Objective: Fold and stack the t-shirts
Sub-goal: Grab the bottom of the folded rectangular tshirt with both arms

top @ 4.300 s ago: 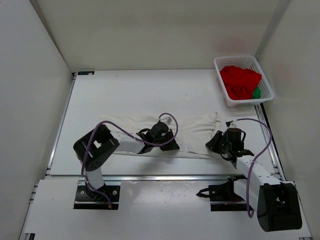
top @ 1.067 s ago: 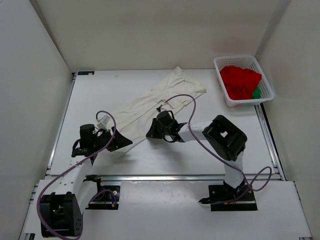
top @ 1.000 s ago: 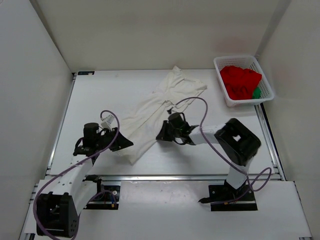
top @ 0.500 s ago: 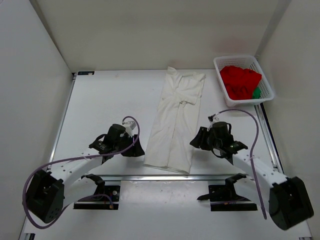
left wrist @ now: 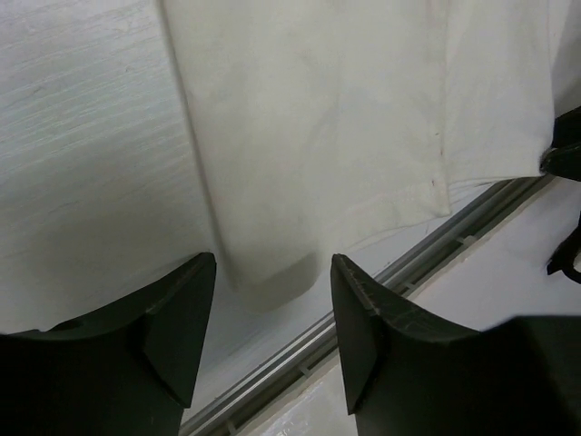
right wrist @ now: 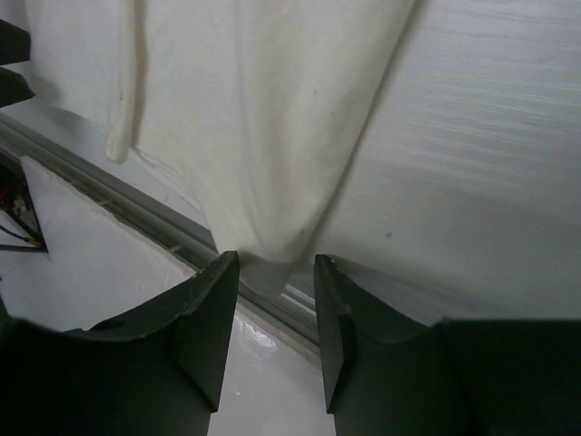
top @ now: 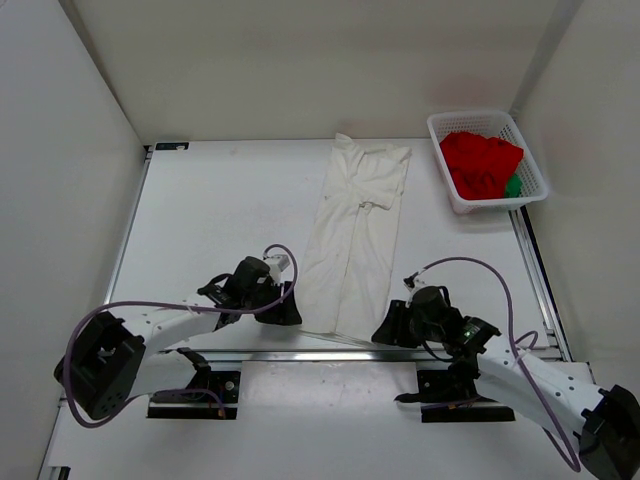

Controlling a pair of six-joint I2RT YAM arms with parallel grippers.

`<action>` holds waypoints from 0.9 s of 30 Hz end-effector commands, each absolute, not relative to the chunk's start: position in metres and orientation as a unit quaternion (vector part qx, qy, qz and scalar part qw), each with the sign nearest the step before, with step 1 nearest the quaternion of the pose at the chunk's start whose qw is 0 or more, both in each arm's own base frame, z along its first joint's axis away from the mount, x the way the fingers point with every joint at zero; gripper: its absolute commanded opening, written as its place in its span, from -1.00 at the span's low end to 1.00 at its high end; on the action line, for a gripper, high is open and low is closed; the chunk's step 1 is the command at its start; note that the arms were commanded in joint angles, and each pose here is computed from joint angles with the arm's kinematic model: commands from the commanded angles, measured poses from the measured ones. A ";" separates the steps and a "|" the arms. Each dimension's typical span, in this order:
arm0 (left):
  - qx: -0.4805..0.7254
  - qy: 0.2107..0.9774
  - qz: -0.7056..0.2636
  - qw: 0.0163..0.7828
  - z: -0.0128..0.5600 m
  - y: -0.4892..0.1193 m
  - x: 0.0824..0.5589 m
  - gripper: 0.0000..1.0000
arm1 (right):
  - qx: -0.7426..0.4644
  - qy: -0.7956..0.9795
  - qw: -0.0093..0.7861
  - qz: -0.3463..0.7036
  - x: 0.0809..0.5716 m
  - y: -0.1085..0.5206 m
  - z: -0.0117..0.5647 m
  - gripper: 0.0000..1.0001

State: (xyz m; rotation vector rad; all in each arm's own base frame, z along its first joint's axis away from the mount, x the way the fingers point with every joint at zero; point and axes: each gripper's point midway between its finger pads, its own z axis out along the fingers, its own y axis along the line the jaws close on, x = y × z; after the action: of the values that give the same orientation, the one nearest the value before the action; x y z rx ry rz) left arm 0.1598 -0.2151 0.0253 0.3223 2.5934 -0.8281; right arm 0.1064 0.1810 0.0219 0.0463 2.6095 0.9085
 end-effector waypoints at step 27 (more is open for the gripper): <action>0.074 0.900 -0.375 0.208 0.116 -0.214 0.155 -1.00 | 0.009 0.878 0.218 0.425 0.101 0.212 0.102 -1.00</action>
State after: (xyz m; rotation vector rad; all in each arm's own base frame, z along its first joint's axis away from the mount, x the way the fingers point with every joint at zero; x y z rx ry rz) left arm 0.1319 -0.2050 0.0891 0.2283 2.5710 -1.0008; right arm 0.0713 0.2158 0.0801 0.0051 2.5351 1.1810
